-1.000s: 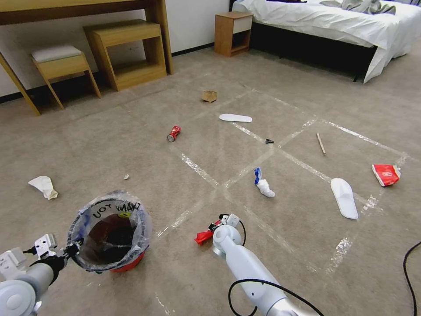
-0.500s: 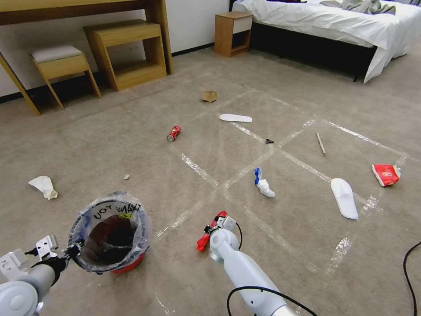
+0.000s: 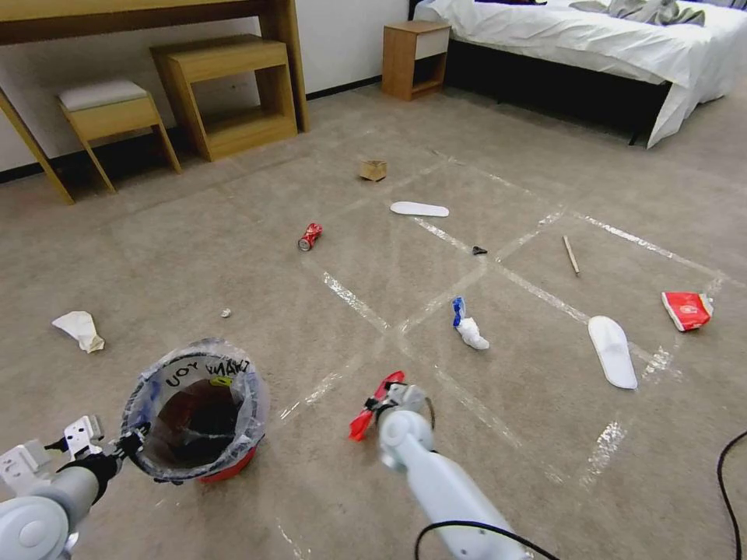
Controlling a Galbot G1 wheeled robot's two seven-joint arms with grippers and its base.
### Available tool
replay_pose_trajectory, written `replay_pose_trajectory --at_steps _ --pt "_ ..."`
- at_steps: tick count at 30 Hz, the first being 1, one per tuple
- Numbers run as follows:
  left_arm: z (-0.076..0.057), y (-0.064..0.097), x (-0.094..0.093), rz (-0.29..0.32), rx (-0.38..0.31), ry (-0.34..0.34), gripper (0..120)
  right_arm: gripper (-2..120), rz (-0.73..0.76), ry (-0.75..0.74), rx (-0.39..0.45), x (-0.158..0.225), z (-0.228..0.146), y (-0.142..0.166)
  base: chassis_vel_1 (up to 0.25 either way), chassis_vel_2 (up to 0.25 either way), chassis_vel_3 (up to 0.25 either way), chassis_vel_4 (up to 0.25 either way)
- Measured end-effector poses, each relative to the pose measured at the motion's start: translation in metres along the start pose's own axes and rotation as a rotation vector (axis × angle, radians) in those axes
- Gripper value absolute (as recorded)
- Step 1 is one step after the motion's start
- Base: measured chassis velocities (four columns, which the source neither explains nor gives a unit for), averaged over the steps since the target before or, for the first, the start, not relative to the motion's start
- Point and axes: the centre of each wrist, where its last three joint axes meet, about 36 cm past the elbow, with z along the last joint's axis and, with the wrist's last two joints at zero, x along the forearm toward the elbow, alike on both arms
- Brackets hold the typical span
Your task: Pick up the trash bin and place the garbage on the floor into it.
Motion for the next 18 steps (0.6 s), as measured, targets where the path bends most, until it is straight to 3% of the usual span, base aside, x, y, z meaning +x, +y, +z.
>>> replay_pose_trajectory --at_steps 7,12,18 --pt "-0.014 -0.01 0.007 0.034 0.023 -0.007 0 0 -0.152 -0.161 0.018 0.052 -0.059 0.003 0.0 0.0 0.0 0.0" --pt "-0.018 -0.016 0.013 0.057 0.025 0.0 0 0 -0.269 -0.238 0.033 0.081 -0.076 0.017 0.0 0.0 0.0 0.0" --pt "-0.026 -0.026 0.02 0.094 0.016 0.011 0 0 -0.597 -0.381 0.11 0.143 -0.11 0.046 0.0 0.0 0.0 0.0"
